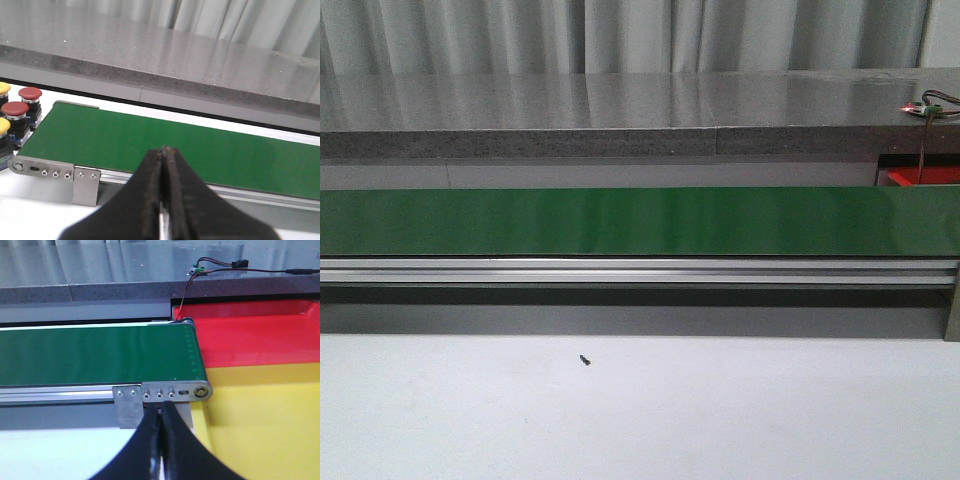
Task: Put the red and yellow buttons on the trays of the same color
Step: 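Move the left gripper down over a red push-button on the table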
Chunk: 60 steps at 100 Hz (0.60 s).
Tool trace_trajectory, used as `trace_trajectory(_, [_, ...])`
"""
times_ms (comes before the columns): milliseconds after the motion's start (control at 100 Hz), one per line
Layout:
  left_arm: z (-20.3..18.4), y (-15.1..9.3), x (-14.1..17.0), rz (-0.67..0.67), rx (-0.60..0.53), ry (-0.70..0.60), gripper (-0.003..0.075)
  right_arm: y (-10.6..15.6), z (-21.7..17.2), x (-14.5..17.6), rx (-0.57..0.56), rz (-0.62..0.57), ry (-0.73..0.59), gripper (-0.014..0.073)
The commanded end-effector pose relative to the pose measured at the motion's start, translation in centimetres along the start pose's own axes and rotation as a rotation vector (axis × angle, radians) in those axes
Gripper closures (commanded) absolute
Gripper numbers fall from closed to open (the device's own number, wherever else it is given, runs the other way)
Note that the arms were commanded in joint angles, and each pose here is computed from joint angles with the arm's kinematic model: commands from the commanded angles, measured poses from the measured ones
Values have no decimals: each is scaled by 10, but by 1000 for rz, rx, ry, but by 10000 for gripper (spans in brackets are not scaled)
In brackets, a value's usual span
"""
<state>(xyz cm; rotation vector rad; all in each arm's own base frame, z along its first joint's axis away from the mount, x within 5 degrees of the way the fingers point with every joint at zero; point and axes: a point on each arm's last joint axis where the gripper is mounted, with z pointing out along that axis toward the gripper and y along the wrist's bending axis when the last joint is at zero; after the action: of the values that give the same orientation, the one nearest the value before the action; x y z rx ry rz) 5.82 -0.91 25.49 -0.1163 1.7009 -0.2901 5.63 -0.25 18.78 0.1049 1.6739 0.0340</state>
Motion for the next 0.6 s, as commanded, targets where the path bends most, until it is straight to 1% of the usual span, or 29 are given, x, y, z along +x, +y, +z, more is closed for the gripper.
trace_trajectory(0, [0,-9,-32,-15,18,-51,740,2,-3,-14,-13,-3,-115,661])
trace_trajectory(100, [5,-13,-48,-15,16,-27,740,2,-3,-14,-13,-3,-115,661])
trace_trajectory(180, [10,-14,-56,-9,15,-66,740,2,-3,-14,-13,-3,-115,661])
trace_trajectory(220, [13,-14,-58,-27,18,-93,740,2,-3,-14,-13,-3,-115,661])
trace_trajectory(310, [16,-14,-59,-50,21,-100,740,2,-3,-14,-13,-3,-115,661])
trace_trajectory(480, [24,-15,-64,-39,4,-45,740,2,-3,-14,-13,-3,-115,661])
trace_trajectory(590, [33,-17,-77,-25,-9,-16,740,2,-3,-14,-13,-3,-115,661])
